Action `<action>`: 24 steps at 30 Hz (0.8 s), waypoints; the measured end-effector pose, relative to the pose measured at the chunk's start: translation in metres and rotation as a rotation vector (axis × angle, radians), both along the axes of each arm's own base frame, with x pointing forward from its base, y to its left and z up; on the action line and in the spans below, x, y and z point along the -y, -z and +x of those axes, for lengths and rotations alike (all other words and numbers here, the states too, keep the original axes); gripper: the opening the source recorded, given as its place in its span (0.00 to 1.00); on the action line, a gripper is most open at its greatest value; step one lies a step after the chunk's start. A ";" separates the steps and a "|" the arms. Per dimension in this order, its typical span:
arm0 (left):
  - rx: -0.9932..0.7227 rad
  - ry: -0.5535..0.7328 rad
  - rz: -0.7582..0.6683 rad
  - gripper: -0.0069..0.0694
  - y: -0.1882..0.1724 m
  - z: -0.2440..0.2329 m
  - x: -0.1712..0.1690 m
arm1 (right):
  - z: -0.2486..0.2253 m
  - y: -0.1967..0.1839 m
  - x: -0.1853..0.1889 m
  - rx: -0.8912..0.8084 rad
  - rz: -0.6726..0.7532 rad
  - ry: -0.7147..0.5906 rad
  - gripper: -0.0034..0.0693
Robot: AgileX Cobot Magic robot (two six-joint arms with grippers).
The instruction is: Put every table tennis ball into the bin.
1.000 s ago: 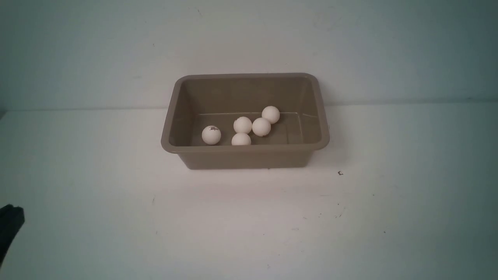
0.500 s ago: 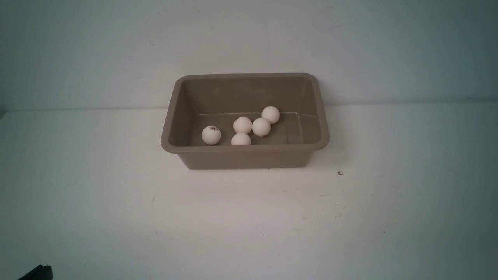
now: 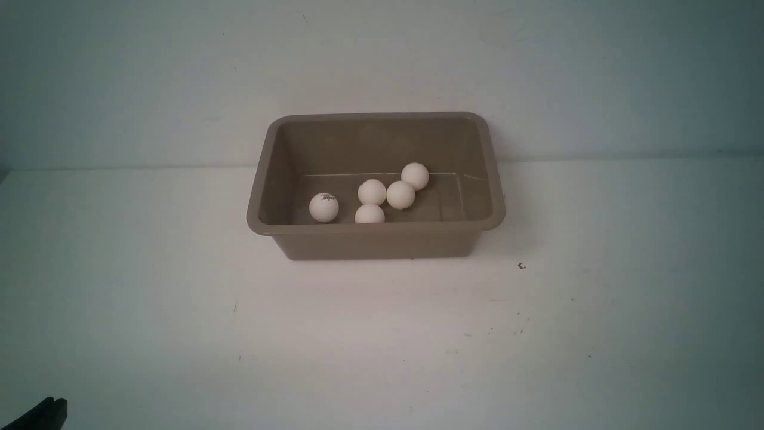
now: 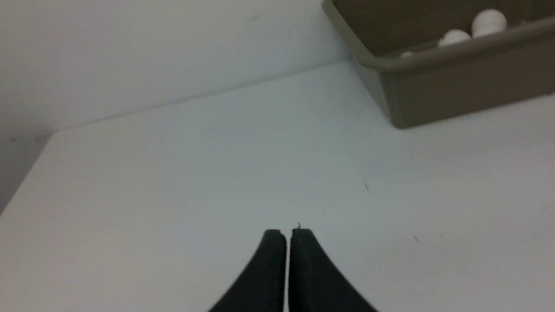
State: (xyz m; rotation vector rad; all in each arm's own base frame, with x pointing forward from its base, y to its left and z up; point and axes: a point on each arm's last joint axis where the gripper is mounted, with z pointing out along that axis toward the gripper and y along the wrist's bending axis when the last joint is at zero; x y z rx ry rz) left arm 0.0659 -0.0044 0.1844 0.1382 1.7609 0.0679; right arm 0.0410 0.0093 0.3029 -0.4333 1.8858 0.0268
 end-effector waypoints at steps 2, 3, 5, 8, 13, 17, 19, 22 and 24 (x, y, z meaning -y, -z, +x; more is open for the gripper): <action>0.047 -0.037 -0.023 0.08 -0.004 0.001 -0.003 | 0.000 0.000 0.000 -0.003 -0.001 0.000 0.02; 0.078 -0.064 -0.049 0.08 -0.007 0.001 -0.005 | 0.000 0.000 0.000 -0.005 -0.001 0.000 0.02; 0.113 -0.098 -0.080 0.08 -0.010 0.001 -0.008 | 0.000 0.001 0.000 -0.010 -0.003 0.000 0.02; 0.114 -0.102 -0.102 0.08 -0.010 0.001 -0.008 | 0.000 0.001 0.000 -0.013 -0.004 0.000 0.02; -0.001 -0.079 -0.099 0.08 0.000 0.000 -0.005 | 0.000 0.001 0.000 -0.014 -0.004 0.000 0.02; -0.132 -0.120 -0.119 0.08 0.012 -0.003 -0.007 | 0.000 0.001 0.000 -0.014 -0.004 0.000 0.02; -0.179 -0.115 -0.119 0.08 0.016 -0.005 -0.007 | 0.000 0.001 0.000 -0.014 -0.003 0.000 0.02; -0.183 -0.118 -0.119 0.08 0.016 -0.005 -0.007 | 0.000 0.001 0.000 -0.014 -0.003 0.000 0.02; -0.183 -0.118 -0.114 0.08 0.016 -0.005 -0.007 | 0.000 0.001 0.000 -0.014 -0.003 0.000 0.02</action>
